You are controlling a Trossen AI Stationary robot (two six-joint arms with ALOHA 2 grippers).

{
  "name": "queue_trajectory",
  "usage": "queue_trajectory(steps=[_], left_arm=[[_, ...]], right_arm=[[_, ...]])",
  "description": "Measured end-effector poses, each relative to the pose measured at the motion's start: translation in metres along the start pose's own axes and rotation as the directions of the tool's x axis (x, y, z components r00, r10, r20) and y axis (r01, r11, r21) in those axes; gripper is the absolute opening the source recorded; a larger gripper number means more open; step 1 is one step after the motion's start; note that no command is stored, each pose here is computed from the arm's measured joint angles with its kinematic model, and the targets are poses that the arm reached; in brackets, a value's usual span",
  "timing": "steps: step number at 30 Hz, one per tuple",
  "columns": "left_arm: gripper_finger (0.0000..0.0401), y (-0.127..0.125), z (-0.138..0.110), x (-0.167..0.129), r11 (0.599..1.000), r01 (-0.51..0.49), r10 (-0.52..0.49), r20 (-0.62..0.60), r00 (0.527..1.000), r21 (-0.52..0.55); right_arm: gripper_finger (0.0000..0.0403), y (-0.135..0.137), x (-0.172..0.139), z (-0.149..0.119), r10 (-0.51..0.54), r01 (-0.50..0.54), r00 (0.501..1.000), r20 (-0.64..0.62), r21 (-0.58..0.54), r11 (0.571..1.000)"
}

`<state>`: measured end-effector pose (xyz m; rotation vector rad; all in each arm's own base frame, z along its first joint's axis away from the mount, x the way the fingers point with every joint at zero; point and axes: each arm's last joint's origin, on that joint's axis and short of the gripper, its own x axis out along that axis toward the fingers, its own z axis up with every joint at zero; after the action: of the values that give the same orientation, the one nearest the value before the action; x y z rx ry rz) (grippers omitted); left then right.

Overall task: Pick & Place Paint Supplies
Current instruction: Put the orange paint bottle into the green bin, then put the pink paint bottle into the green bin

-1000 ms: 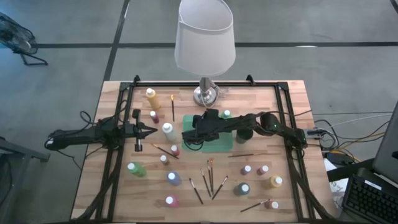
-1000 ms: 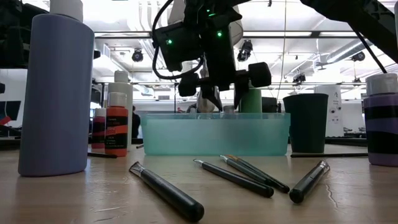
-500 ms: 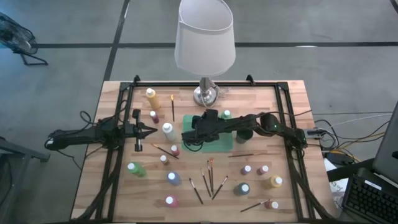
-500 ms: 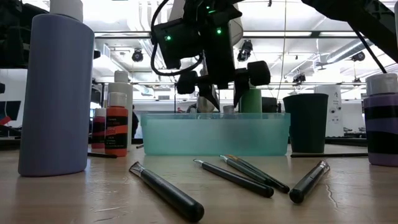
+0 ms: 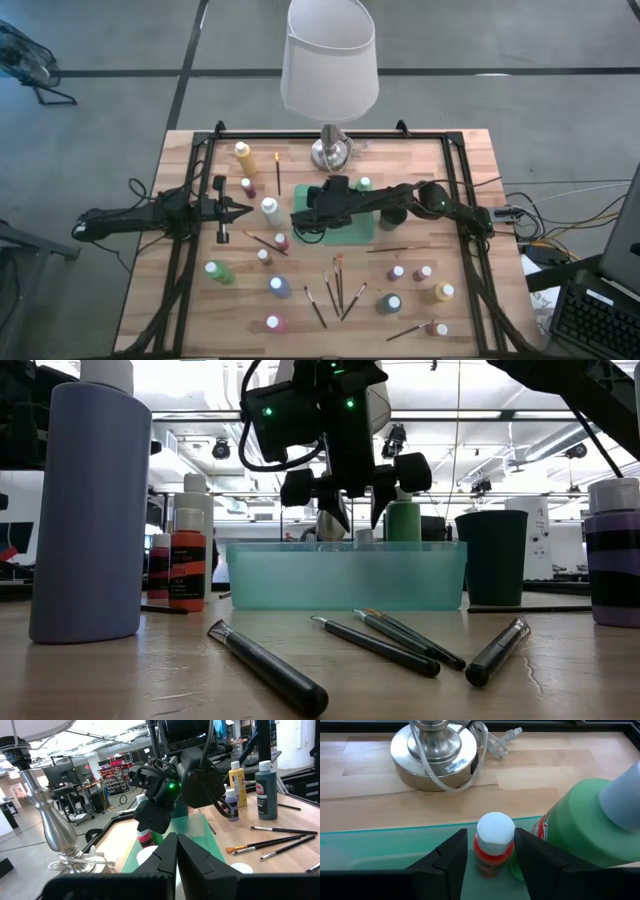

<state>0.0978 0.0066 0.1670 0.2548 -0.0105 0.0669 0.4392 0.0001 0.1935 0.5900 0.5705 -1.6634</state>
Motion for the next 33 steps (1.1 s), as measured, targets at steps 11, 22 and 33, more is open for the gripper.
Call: queue_trajectory(steps=[11,22,33], left_arm=[[0.0016,0.000,0.000,0.000,1.000,0.000,0.000,0.000,1.000,0.000],[0.0016,0.000,0.000,0.000,1.000,0.000,0.000,-0.001,1.000,0.000],[0.0016,0.000,0.000,0.000,1.000,0.000,0.000,-0.001,1.000,0.000]], right_arm=[[0.0223,-0.001,-0.001,0.001,0.002,-0.002,1.000,-0.002,0.002,1.000],[0.0195,-0.007,-0.020,0.020,0.071,-0.072,0.996,0.055,0.015,0.997],[0.0170,-0.034,-0.081,0.067,0.292,-0.288,0.942,0.163,-0.052,0.956]])
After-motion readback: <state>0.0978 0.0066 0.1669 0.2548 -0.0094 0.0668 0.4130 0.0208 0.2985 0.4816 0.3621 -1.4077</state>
